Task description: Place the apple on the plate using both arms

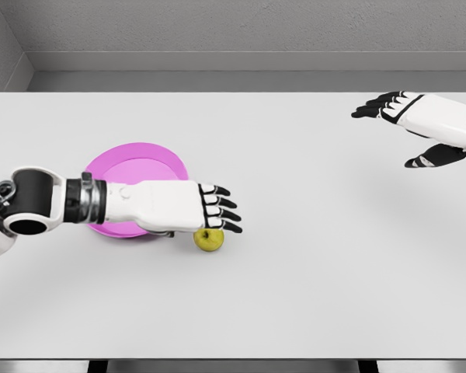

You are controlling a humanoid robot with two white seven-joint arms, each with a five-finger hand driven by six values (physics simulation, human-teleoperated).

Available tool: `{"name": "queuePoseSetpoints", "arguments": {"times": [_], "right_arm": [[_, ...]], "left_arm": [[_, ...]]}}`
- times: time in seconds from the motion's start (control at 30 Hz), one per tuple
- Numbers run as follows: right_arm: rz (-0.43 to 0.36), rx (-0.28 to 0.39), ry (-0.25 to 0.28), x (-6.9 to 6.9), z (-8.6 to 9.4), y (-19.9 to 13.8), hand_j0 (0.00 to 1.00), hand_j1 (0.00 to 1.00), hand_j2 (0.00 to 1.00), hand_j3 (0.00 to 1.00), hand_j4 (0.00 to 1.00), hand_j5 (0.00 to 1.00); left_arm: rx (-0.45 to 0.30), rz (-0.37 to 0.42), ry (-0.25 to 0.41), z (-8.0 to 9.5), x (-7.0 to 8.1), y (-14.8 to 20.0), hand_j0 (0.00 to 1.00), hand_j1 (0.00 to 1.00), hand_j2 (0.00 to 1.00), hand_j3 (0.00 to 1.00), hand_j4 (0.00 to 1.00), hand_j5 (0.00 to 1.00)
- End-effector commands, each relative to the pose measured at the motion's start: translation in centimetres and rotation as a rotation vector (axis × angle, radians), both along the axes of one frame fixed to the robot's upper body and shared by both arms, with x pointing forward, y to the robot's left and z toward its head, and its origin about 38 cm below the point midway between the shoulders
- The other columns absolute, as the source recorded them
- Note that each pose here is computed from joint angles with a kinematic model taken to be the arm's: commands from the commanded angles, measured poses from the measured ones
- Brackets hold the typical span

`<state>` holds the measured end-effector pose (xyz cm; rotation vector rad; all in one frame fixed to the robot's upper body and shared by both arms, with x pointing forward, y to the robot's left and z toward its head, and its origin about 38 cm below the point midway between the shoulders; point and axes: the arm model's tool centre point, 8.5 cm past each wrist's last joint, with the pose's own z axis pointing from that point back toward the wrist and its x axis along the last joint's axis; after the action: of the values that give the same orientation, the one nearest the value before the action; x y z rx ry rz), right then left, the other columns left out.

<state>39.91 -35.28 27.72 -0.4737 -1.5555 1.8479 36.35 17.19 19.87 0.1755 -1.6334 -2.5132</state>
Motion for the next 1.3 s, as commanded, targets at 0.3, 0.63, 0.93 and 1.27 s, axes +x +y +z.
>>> {"name": "queuePoseSetpoints", "arguments": {"times": [0.3, 0.63, 0.93, 1.27], "right_arm": [[-0.002, 0.01, -0.002, 0.1, 0.1, 0.0, 1.0, 1.0, 1.0, 1.0, 1.0, 1.0], [0.002, 0.022, -0.009, 0.2, 0.2, 0.3, 1.0, 1.0, 1.0, 1.0, 1.0, 1.0], [0.002, 0.021, -0.006, 0.2, 0.1, 0.3, 1.0, 1.0, 1.0, 1.0, 1.0, 1.0], [0.005, 0.02, -0.004, 0.2, 0.1, 0.4, 1.0, 1.0, 1.0, 1.0, 1.0, 1.0]], "left_arm": [[0.055, -0.058, 0.0, -1.4, -0.3, -2.1, 1.0, 1.0, 1.0, 1.0, 1.0, 1.0], [0.169, -0.082, -0.054, -2.1, 0.3, -2.7, 1.0, 1.0, 1.0, 1.0, 1.0, 1.0], [0.211, -0.094, -0.08, -2.6, 0.8, -3.2, 1.0, 1.0, 1.0, 1.0, 1.0, 1.0], [0.236, -0.098, -0.102, -2.5, 1.0, -3.1, 0.88, 0.88, 0.88, 0.88, 0.88, 0.88]]}}
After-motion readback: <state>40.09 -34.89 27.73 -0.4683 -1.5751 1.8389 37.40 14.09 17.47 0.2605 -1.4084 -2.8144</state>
